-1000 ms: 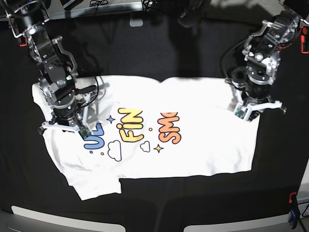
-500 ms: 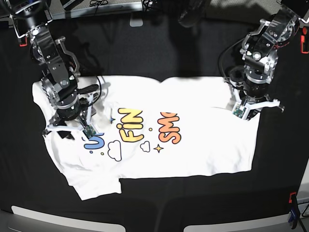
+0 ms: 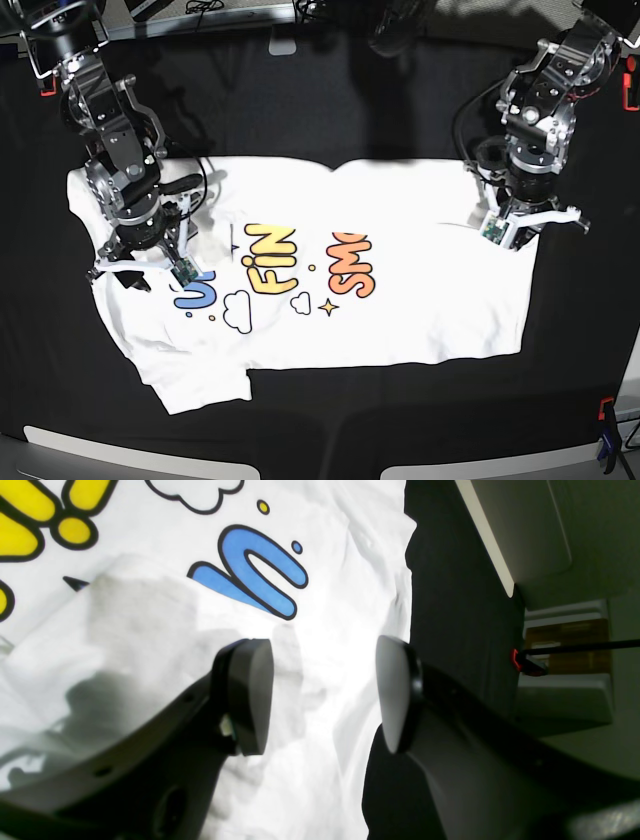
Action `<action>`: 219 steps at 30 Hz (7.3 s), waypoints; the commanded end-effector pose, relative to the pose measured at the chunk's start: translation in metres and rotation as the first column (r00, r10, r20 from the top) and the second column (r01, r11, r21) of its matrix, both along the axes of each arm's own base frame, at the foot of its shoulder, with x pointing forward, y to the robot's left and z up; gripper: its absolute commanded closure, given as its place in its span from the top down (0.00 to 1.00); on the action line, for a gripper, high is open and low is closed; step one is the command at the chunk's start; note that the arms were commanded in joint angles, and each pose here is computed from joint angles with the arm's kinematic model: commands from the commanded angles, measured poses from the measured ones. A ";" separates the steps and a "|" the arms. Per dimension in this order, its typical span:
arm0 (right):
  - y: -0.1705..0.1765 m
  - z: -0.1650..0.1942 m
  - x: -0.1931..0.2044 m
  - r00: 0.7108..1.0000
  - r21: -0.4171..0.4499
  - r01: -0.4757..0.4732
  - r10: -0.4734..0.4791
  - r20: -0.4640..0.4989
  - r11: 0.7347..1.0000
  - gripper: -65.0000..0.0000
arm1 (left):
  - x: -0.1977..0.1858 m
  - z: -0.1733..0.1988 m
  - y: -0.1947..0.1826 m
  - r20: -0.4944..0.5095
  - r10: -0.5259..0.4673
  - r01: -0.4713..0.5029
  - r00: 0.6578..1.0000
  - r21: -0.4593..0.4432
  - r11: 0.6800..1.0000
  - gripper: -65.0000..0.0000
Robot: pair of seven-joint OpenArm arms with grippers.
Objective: Layout the t-shirt on the table in an organized manner, then fold the t-shirt properly
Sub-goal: 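Grasp the shoulder edge with both grippers and lift it slightly, then pull the grasped shoulder edge away from the hem to straighten the shirt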
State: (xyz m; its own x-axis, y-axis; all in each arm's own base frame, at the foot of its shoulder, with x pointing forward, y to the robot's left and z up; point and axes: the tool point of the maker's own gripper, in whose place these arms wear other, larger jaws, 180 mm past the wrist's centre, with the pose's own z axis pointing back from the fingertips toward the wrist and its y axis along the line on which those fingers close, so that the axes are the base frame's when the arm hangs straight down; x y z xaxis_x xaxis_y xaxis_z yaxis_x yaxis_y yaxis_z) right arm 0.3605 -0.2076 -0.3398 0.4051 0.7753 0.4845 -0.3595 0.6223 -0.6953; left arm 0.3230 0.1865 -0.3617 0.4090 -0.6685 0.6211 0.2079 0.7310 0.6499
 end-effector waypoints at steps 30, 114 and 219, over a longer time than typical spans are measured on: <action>0.009 0.042 -0.027 0.998 -0.069 0.023 -0.019 0.051 0.997 0.49 | -0.020 0.034 -0.034 0.029 -0.151 0.148 0.988 0.075 0.986 0.43; -0.069 -0.058 -0.094 0.934 -0.331 -0.236 0.120 -0.336 0.914 0.49 | -0.062 -0.084 0.016 -0.382 -0.201 0.278 0.902 0.160 0.947 0.00; -0.030 -0.088 -0.215 0.846 -0.225 -0.370 0.228 -0.481 0.901 0.00 | -0.148 -0.051 0.047 -0.418 -0.125 0.287 0.900 0.352 0.891 0.00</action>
State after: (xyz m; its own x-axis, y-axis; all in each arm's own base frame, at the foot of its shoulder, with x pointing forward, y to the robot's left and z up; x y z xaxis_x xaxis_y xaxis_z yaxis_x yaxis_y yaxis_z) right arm 0.1451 -0.2364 -0.4289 0.2464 0.9683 0.0401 -0.7957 0.2258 -0.5621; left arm 0.1681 0.2312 -0.4221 0.3889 -0.9150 0.1071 0.6357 0.3507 0.6877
